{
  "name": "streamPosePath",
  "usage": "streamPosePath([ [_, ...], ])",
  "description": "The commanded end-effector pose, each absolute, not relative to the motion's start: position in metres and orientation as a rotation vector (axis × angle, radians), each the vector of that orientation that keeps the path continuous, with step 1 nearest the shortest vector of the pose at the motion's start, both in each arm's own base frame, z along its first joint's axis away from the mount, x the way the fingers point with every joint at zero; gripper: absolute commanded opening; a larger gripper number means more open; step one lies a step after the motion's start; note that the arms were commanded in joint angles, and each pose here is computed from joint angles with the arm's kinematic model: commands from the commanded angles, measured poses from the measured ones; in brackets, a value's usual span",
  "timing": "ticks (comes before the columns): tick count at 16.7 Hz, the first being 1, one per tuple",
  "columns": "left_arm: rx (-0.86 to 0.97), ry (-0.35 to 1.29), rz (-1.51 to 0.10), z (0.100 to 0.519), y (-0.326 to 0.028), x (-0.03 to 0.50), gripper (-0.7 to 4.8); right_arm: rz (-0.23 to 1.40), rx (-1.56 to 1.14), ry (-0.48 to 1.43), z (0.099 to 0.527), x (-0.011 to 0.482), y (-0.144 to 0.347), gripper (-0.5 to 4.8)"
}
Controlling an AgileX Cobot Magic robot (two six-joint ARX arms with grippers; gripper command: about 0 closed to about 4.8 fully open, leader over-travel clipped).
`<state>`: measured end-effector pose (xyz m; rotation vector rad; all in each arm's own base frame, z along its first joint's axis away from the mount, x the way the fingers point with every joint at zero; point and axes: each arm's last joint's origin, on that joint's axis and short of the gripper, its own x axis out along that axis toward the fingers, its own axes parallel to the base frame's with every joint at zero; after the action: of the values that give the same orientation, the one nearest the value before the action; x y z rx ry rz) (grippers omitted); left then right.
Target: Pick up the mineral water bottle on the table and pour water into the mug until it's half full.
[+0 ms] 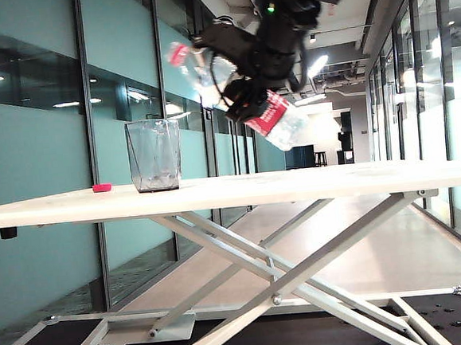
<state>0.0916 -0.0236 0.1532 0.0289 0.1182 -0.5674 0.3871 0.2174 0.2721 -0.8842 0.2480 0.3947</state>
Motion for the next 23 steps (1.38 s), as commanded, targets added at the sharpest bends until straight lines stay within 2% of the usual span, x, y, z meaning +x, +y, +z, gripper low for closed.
streamPosePath([
  [1,0.032,0.121,-0.573,0.153,-0.024,0.091,-0.05,0.308,-0.932,0.199,0.283,0.388,0.222,1.70],
  [8,0.032,0.122,-0.570,0.153,-0.024,0.091,-0.05,0.291,-1.118,0.264,0.261,0.394,0.242,1.70],
  [18,0.032,0.122,-0.570,0.153,-0.024,0.091,-0.05,0.180,-1.336,0.279,0.265,0.390,0.247,1.70],
  [23,0.032,0.122,-0.570,0.153,-0.024,0.091,-0.05,0.124,-1.397,0.225,0.272,0.390,0.250,1.70],
])
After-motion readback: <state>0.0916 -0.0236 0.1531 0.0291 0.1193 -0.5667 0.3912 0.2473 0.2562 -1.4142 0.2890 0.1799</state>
